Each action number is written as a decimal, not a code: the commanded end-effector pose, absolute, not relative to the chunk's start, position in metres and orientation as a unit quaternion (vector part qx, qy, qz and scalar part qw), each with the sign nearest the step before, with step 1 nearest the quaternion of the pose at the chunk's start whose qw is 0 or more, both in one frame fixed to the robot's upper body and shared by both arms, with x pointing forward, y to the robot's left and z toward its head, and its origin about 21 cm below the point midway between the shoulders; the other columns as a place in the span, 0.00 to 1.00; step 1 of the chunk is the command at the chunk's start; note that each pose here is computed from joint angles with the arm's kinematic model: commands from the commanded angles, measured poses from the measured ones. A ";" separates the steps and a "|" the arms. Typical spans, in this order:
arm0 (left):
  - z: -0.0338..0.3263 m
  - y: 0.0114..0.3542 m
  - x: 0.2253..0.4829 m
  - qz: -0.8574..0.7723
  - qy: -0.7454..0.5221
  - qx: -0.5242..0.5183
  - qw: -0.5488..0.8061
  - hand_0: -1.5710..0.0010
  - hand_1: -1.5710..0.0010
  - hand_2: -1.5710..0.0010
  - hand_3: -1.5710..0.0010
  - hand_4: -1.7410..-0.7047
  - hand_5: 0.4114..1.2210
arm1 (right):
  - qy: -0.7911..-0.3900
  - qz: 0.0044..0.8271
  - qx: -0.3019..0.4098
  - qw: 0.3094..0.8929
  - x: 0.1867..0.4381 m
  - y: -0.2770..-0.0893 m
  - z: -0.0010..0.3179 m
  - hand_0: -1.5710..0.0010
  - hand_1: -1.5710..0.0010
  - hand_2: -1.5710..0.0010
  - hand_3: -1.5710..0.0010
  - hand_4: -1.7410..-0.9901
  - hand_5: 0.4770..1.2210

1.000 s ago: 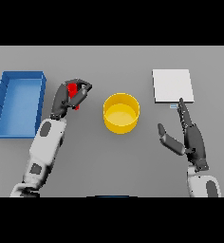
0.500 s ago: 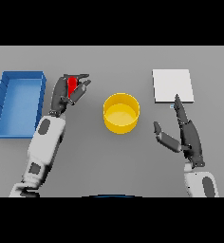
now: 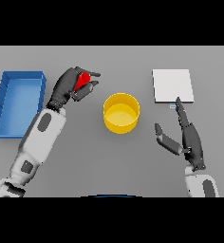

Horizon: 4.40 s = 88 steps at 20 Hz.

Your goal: Pick up the red beaker and tilt it to pour out 1 green nut into yellow bowl. Pick up the yellow bowl and place it on the metallic measuring scale.

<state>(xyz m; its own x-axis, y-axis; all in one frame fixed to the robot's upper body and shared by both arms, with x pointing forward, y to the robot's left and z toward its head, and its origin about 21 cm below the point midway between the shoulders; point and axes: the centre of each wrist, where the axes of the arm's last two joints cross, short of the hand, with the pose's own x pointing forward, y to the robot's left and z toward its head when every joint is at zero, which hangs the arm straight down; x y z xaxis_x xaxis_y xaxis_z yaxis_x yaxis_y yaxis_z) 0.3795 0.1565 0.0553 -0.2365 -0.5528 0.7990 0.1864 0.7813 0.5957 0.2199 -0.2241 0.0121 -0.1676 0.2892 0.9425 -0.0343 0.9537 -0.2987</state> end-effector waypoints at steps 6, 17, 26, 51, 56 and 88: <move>0.072 0.149 0.377 -0.418 -0.696 0.189 0.553 0.00 0.00 0.00 0.00 0.00 0.87 | -0.748 0.130 -0.083 0.645 0.220 -0.220 0.015 1.00 1.00 1.00 1.00 0.65 0.32; 0.098 0.104 0.400 -0.703 -0.549 0.326 0.312 0.00 0.00 0.00 0.00 0.12 0.98 | -0.753 0.118 -0.074 0.643 0.224 -0.225 0.014 1.00 1.00 1.00 1.00 0.64 0.30; 0.117 0.057 0.404 -0.817 -0.413 0.361 0.176 0.00 0.00 0.00 0.00 0.02 1.00 | -0.757 0.113 -0.090 0.637 0.222 -0.220 0.011 1.00 1.00 1.00 1.00 0.73 0.23; 0.167 0.006 0.416 -0.836 -0.234 0.475 -0.145 0.00 0.00 0.00 0.00 0.02 1.00 | -0.759 0.108 -0.092 0.635 0.223 -0.221 0.009 1.00 1.00 1.00 1.00 0.79 0.22; 0.260 0.027 0.446 -0.777 -0.274 0.562 -0.080 0.00 0.00 0.00 0.20 0.01 1.00 | -0.764 0.121 -0.093 0.626 0.220 -0.218 0.009 1.00 1.00 1.00 1.00 0.77 0.25; 0.126 0.344 0.409 -0.044 -0.499 0.372 0.781 0.00 0.00 0.00 0.11 0.00 1.00 | -0.769 0.141 -0.061 0.620 0.233 -0.221 0.006 1.00 1.00 1.00 1.00 0.72 0.29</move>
